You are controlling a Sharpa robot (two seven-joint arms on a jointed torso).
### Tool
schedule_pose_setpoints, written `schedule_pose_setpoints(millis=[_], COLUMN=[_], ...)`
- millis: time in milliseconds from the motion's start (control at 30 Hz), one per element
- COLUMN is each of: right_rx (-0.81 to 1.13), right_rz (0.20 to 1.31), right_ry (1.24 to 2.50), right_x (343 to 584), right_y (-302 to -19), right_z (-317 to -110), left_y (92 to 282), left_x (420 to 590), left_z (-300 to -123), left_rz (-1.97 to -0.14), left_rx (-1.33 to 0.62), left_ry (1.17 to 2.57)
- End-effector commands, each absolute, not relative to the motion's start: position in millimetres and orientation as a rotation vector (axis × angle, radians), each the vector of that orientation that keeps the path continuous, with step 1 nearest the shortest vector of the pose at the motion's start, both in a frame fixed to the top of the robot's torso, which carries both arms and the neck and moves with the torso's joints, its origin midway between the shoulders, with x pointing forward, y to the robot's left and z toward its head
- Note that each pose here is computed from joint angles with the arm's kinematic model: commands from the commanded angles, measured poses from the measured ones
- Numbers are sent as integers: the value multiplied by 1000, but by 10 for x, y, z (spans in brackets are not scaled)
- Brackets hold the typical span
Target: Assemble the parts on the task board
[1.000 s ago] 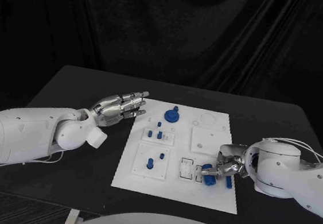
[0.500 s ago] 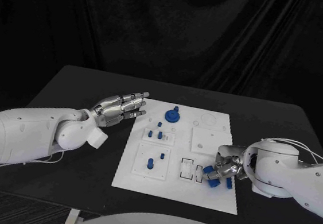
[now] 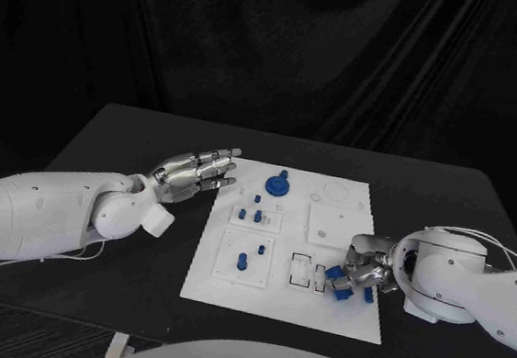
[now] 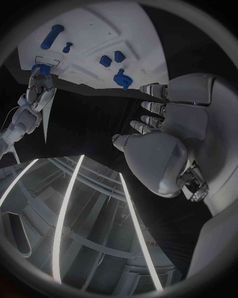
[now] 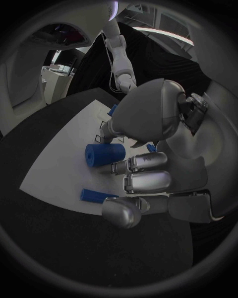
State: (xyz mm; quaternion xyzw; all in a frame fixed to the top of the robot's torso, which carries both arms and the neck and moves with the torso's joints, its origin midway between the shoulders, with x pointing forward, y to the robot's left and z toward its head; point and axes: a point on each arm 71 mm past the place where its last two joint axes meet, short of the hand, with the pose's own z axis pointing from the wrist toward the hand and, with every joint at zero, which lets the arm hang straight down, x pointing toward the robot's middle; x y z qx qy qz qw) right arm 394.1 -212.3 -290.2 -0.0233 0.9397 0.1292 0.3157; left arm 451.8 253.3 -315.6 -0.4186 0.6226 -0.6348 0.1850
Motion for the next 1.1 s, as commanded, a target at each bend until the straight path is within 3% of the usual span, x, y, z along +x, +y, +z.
schedule_pose_setpoints(millis=[33,267,433,1100], right_rx=[114,336,375,277], right_rz=[390,470,493,440], right_ry=[2475,2510,2563,2609], right_x=[3951,4011,4003,4018], right_y=[-2136,-2129,-2036,-1815], right_z=[-2835,-2633,-2589,-2809], left_y=[2530,2536,2519,2500], left_x=[4509,4509,4509,4507], left_z=[-3152,-3154,-3156,-3160], left_rz=[-1811,-1809,-1812,-1817], left_rx=[-1180,-1181,-1180,-1181], left_ry=[1748,1749,1751,1758])
